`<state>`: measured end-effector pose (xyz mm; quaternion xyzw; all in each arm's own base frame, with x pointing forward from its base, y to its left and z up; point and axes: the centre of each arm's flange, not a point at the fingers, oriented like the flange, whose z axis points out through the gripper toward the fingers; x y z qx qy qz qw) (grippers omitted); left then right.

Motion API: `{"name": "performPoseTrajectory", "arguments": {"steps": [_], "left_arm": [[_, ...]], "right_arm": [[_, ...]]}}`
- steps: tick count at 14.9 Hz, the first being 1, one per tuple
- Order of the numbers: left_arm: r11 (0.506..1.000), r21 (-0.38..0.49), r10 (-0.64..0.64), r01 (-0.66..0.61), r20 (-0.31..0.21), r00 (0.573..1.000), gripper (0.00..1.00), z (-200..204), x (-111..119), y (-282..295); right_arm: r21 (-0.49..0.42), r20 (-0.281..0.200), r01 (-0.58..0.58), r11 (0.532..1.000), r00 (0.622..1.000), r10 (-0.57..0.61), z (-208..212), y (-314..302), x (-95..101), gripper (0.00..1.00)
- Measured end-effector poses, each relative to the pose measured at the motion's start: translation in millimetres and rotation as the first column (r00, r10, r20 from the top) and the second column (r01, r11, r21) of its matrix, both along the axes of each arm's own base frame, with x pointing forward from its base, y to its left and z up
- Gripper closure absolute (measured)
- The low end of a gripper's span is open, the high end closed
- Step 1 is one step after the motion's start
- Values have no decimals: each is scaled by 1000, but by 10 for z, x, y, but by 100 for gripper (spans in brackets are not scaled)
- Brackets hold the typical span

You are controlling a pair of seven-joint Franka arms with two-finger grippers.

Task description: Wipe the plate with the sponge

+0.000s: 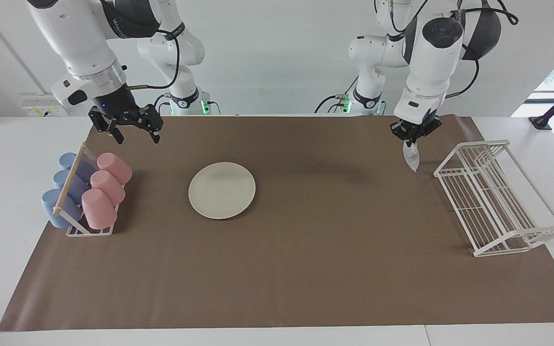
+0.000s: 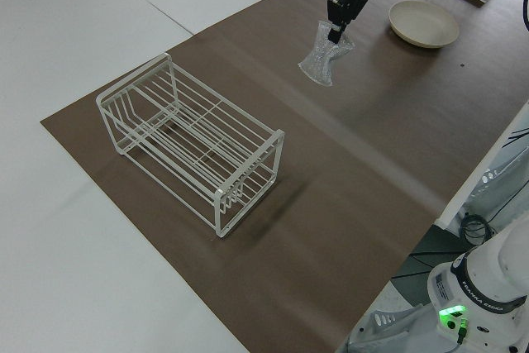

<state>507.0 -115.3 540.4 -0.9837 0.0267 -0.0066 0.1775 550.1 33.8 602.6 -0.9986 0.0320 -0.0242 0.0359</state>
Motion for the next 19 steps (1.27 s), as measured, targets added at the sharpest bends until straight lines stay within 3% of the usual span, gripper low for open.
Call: {"name": "performPoseTrajectory", "arguments": {"steps": [3,6,10,13,19], "left_arm": [[978,208,-14,13,3,1000,96,-16,177,169],[916,401,-24,22,-2,1000,96,-172,517,295],[824,566,-7,21,-26,1000,96,-640,872,554],[775,631,31,-23,-1,1000,96,-1009,1092,681],[769,634,74,-82,39,996,96,-1283,1298,773]], "right_arm": [[-1,2,-52,999,999,52,-5,42,-1,0],[2,2,-60,998,998,60,-15,26,8,0],[-26,6,-93,995,996,93,-32,-120,34,0],[-42,17,-96,994,995,97,25,-132,56,0],[-43,8,-105,994,994,105,-20,-243,85,0]]}}
